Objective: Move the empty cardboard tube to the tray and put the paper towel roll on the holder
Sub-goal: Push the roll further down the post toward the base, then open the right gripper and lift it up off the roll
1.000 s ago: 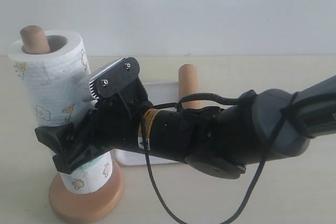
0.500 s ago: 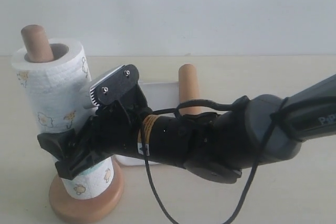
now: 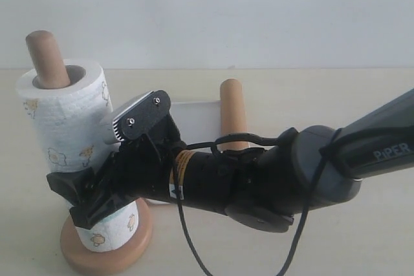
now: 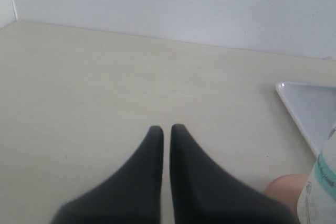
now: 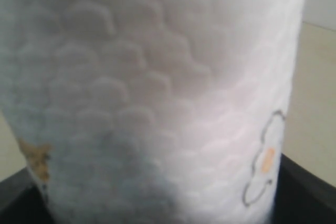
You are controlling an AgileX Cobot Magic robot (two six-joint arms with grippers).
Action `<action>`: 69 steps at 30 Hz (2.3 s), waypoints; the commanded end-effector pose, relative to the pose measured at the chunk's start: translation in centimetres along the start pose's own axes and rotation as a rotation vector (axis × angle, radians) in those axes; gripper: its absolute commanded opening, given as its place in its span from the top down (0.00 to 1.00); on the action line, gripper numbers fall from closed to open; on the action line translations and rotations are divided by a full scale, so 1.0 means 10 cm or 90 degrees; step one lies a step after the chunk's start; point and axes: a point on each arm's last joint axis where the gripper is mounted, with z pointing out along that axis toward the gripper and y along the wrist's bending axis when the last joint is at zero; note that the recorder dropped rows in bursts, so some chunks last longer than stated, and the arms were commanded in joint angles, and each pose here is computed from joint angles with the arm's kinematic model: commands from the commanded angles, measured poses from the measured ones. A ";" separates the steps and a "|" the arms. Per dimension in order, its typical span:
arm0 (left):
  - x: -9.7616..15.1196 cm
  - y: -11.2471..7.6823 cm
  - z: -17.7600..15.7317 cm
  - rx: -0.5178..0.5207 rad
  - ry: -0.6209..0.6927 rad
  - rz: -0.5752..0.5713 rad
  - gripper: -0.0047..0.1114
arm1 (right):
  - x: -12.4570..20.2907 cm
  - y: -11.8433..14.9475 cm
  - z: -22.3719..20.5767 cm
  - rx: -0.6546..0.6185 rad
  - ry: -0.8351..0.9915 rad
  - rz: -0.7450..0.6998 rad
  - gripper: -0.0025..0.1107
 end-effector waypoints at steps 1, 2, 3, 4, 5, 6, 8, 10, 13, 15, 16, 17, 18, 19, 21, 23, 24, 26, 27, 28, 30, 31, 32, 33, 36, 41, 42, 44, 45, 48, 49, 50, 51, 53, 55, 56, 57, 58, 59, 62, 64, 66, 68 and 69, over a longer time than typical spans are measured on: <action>0.01 0.00 0.00 -0.001 0.001 -0.001 0.92 | -0.09 0.01 -0.01 0.000 -0.038 0.006 0.21; 0.01 0.00 0.00 -0.001 0.001 -0.001 0.92 | -0.09 0.00 -0.01 0.002 -0.036 0.005 0.18; 0.01 0.00 0.00 -0.001 0.001 -0.001 0.92 | -0.09 0.00 -0.01 0.003 -0.035 0.004 0.17; 0.01 0.00 0.00 -0.001 0.001 -0.001 0.92 | -0.08 0.00 -0.01 0.004 -0.034 0.000 0.16; 0.01 0.00 0.00 -0.001 0.001 -0.001 0.92 | -0.08 0.00 -0.01 0.005 -0.031 -0.001 0.16; 0.01 0.00 0.00 -0.001 0.001 -0.001 0.92 | -0.08 0.00 -0.01 0.005 -0.031 -0.006 0.16; 0.01 0.00 0.00 -0.001 0.001 -0.001 0.92 | -0.08 0.00 -0.01 0.005 -0.031 -0.006 0.16; 0.01 0.00 0.00 -0.001 0.001 -0.001 0.92 | -0.08 0.00 -0.01 0.004 -0.034 -0.006 0.16; 0.01 0.00 0.00 -0.001 0.001 -0.001 0.92 | -0.10 0.00 -0.01 0.003 -0.036 -0.009 0.16; 0.01 0.00 0.00 -0.001 0.001 -0.001 0.92 | -0.12 0.01 -0.01 0.000 -0.044 -0.011 0.16; 0.01 0.00 0.00 -0.001 0.001 -0.001 0.92 | -0.12 0.01 -0.01 -0.001 -0.047 -0.011 0.16; 0.01 0.00 0.00 -0.001 0.001 -0.001 0.92 | -0.12 0.01 -0.01 -0.001 -0.048 -0.011 0.16; 0.01 0.00 0.00 -0.001 0.001 -0.001 0.92 | -0.12 0.01 -0.01 -0.001 -0.048 -0.011 0.16; 0.01 0.00 0.00 -0.001 0.001 -0.001 0.92 | -0.12 0.01 -0.01 -0.001 -0.048 -0.011 0.16; 0.01 0.00 0.00 -0.001 0.001 -0.001 0.92 | -0.12 0.01 -0.01 -0.001 -0.047 -0.010 0.16; 0.01 0.00 0.00 -0.001 0.001 -0.001 0.92 | -0.12 0.01 -0.01 -0.001 -0.046 -0.003 0.16; 0.01 0.00 0.00 -0.001 0.001 -0.001 0.92 | -0.12 0.01 -0.01 -0.001 -0.046 -0.003 0.16; 0.01 0.00 0.00 -0.001 0.001 -0.001 0.92 | -0.12 0.01 -0.01 -0.002 -0.046 -0.004 0.16; 0.01 0.00 0.00 -0.001 0.001 -0.001 0.92 | -0.12 0.01 -0.01 -0.002 -0.046 -0.004 0.16; 0.01 0.00 0.00 -0.001 0.001 -0.001 0.92 | -0.12 0.01 -0.01 -0.002 -0.046 0.000 0.16; 0.01 0.00 0.00 -0.001 0.001 -0.001 0.92 | -0.12 0.01 -0.01 -0.001 -0.046 0.010 0.16; 0.01 0.00 0.00 -0.001 0.001 -0.001 0.92 | -0.12 0.01 -0.01 -0.001 -0.046 0.012 0.15; 0.01 0.00 0.00 -0.001 0.001 -0.001 0.92 | -0.12 0.01 -0.01 -0.001 -0.046 0.012 0.14; 0.01 0.00 0.00 -0.001 0.001 -0.001 0.92 | -0.12 0.01 -0.01 -0.001 -0.046 0.012 0.13; 0.01 0.00 0.00 -0.001 0.001 -0.001 0.92 | -0.12 0.01 -0.01 -0.001 -0.045 0.011 0.05; 0.01 0.00 0.00 -0.001 0.001 -0.001 0.92 | -0.10 0.00 -0.01 0.007 -0.031 0.009 0.05; 0.01 0.00 0.00 -0.001 0.001 -0.001 0.92 | -0.10 0.00 -0.01 0.007 -0.030 0.009 0.05; 0.01 0.00 0.00 -0.001 0.001 -0.001 0.92 | -0.10 0.00 -0.01 0.007 -0.029 0.007 0.05; 0.01 0.00 0.00 -0.001 0.001 -0.001 0.92 | -0.10 0.00 -0.01 0.007 -0.031 0.006 0.05; 0.01 0.00 0.00 -0.001 0.001 -0.001 0.92 | -0.12 0.01 -0.01 -0.001 -0.047 0.006 0.05; 0.01 0.00 0.00 -0.001 0.001 -0.001 0.92 | -0.13 0.01 -0.02 -0.002 -0.051 0.006 0.05; 0.01 0.00 0.00 -0.001 0.001 -0.001 0.92 | -0.13 0.01 -0.02 -0.002 -0.051 0.006 0.05; 0.01 0.00 0.00 -0.001 0.001 -0.001 0.92 | -0.14 0.02 -0.02 -0.006 -0.056 0.005 0.05; 0.01 0.00 0.00 -0.001 0.001 -0.001 0.92 | -0.17 0.03 -0.03 -0.006 -0.061 0.003 0.05; 0.01 0.00 0.00 -0.001 0.001 -0.001 0.92 | -0.24 0.04 -0.05 -0.007 -0.068 0.000 0.05; 0.01 0.00 0.00 -0.001 0.001 -0.001 0.92 | -0.29 0.06 -0.07 -0.007 -0.070 -0.001 0.05; 0.01 0.00 0.00 -0.001 0.001 -0.001 0.92 | -0.33 0.06 -0.09 -0.002 -0.065 0.000 0.05; 0.01 0.00 0.00 -0.001 0.001 -0.001 0.92 | -0.37 0.07 -0.11 0.004 -0.059 -0.003 0.05; 0.01 0.00 0.00 -0.001 0.001 -0.001 0.92 | -0.41 0.07 -0.13 0.009 -0.055 -0.006 0.05; 0.01 0.00 0.00 -0.001 0.001 -0.001 0.92 | -0.55 0.11 -0.20 0.005 -0.068 -0.018 0.05; 0.01 0.00 0.00 -0.001 0.001 -0.001 0.92 | -0.62 0.14 -0.23 0.001 -0.074 -0.018 0.05; 0.01 0.00 0.00 -0.001 0.001 -0.001 0.92 | -0.68 0.19 -0.26 -0.019 -0.077 -0.011 0.05; 0.01 0.00 0.00 -0.001 0.001 -0.001 0.92 | -0.73 0.23 -0.29 -0.044 -0.084 -0.016 0.05; 0.01 0.00 0.00 -0.001 0.001 -0.001 0.92 | -0.77 0.26 -0.32 -0.053 -0.087 -0.022 0.05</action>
